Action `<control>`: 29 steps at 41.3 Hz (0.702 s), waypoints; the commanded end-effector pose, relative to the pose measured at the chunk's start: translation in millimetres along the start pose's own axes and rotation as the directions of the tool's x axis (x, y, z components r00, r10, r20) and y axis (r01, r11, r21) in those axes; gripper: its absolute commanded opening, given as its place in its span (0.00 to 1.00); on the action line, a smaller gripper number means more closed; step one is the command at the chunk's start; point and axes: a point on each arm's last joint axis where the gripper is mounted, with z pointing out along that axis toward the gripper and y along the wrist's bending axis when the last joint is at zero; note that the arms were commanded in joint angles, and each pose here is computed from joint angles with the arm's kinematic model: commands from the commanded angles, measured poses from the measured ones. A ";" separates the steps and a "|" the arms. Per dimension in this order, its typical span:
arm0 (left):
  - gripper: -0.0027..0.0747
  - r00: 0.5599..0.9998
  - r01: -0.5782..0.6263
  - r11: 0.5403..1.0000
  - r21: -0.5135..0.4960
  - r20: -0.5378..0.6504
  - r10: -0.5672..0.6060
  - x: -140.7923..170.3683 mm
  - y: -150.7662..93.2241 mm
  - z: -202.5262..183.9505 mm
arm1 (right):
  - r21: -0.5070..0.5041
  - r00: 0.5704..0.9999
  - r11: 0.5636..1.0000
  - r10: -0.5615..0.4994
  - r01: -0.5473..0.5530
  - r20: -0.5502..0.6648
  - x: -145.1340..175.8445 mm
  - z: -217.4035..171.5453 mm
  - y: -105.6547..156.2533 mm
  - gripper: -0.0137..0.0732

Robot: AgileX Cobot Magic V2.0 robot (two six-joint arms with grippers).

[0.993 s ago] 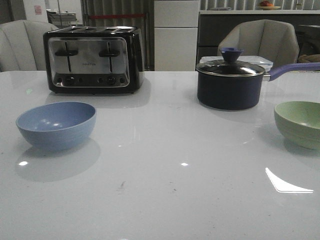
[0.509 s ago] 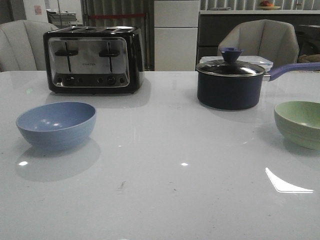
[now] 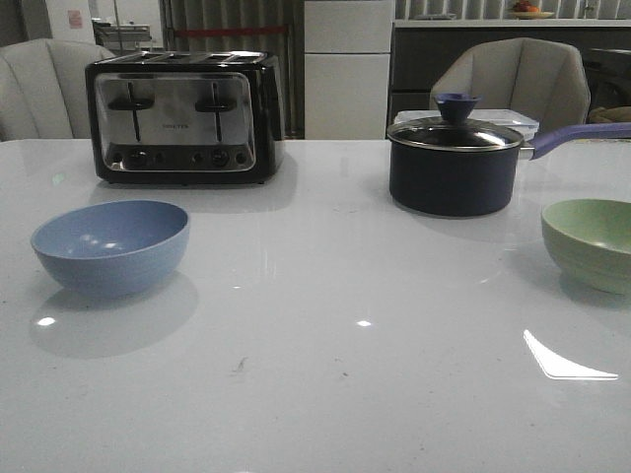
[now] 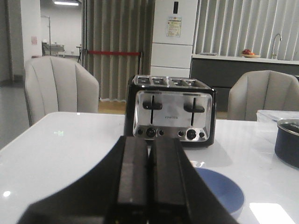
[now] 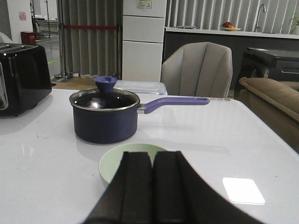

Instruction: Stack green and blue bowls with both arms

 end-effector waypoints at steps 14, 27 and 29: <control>0.15 0.982 -0.077 0.997 -0.018 0.171 0.079 -137.5 -4.1 -5.7 | 0.006 0.988 1.000 0.002 -0.003 0.155 -134.6 -18.0 -0.5 0.22; 0.15 0.981 -0.072 0.997 -0.040 -0.185 0.063 -155.3 -1.9 36.3 | 0.012 0.971 1.000 0.005 -0.002 -0.239 -148.1 26.2 -1.1 0.22; 0.15 0.967 -0.074 0.996 -0.041 -0.246 0.062 -148.7 -1.4 42.8 | 0.012 0.950 1.000 0.006 -0.002 -0.312 -141.3 33.8 -1.1 0.22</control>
